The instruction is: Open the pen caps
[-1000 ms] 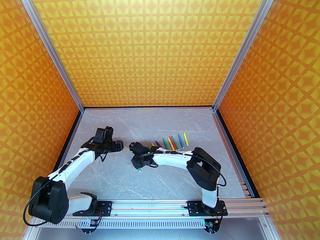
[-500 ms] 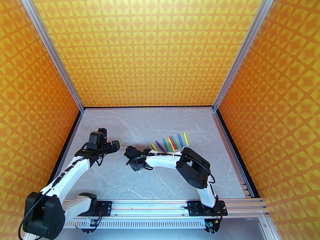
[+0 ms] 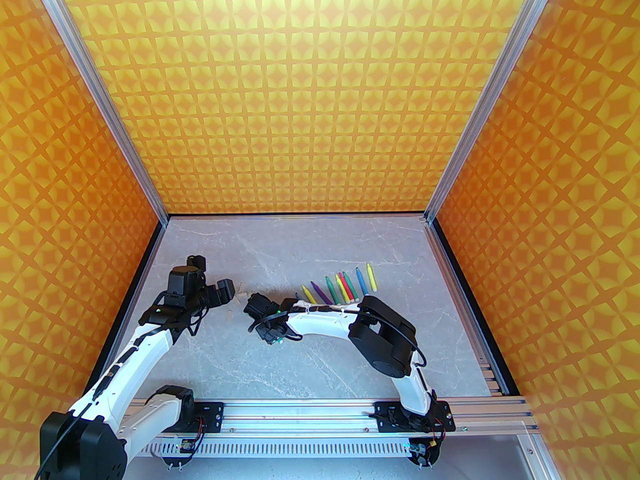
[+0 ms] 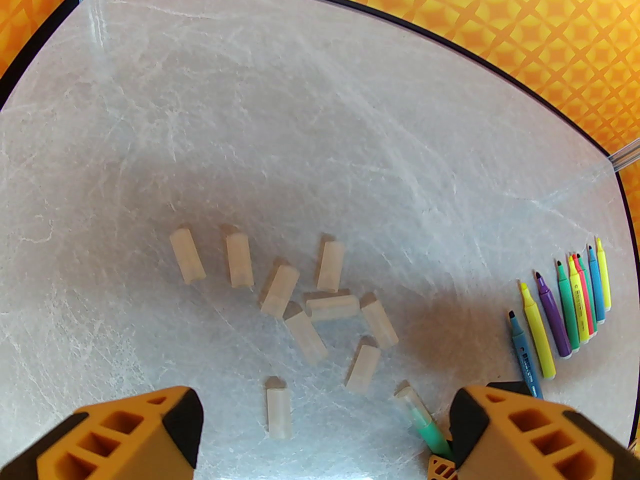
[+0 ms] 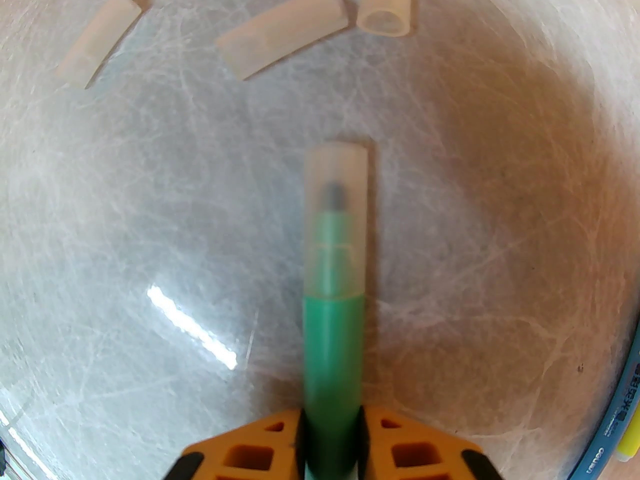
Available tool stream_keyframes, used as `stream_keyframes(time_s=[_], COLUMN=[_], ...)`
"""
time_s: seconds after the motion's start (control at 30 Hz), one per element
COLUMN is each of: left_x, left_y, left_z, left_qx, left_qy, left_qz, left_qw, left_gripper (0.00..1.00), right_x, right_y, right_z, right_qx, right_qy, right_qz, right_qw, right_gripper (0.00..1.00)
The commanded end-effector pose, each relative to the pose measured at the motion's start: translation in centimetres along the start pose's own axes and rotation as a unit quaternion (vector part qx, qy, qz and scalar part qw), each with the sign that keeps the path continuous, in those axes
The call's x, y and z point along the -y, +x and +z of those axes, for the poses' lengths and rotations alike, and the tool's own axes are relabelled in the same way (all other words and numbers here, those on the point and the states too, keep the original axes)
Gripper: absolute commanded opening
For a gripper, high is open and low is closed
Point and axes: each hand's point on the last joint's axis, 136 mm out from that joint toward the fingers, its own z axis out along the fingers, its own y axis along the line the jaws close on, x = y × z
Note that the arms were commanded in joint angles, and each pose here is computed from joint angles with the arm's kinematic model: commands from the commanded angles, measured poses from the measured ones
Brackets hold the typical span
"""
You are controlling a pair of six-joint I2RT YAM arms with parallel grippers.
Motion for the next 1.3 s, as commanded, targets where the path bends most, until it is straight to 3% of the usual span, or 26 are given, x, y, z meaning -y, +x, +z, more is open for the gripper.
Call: stream_keyframes(time_s=[0.0, 0.2, 0.33, 0.67, 1.27], left_x=[-0.7, 0.7, 2.8, 9.0, 16.6], left_y=[0.7, 1.0, 1.2, 0.3, 2.9], left_z=[0.0, 0.1, 0.4, 0.2, 2.8], left_qx=[-0.008, -0.014, -0.015, -0.011, -0.083], left_qy=[-0.01, 0.032, 0.098, 0.278, 0.349], left_qz=[-0.004, -0.009, -0.022, -0.067, -0.079], left_qw=[1.0, 0.999, 0.995, 0.958, 0.93], left_gripper=[0.86, 0.86, 0.85, 0.83, 0.65], right_x=[1.3, 2.5, 2.8, 4.3, 4.4], right_y=[2.0, 1.3, 0.5, -0.4, -2.3], right_z=[2.2, 0.7, -2.0, -7.3, -12.7], right_qx=[-0.036, -0.008, 0.033, 0.093, 0.165], right_qy=[0.023, -0.012, -0.059, -0.126, -0.147], right_qz=[-0.004, 0.029, 0.023, 0.038, 0.028], right_qw=[0.999, 0.999, 0.997, 0.987, 0.975], right_gripper=[0.19, 0.16, 0.16, 0.16, 0.16])
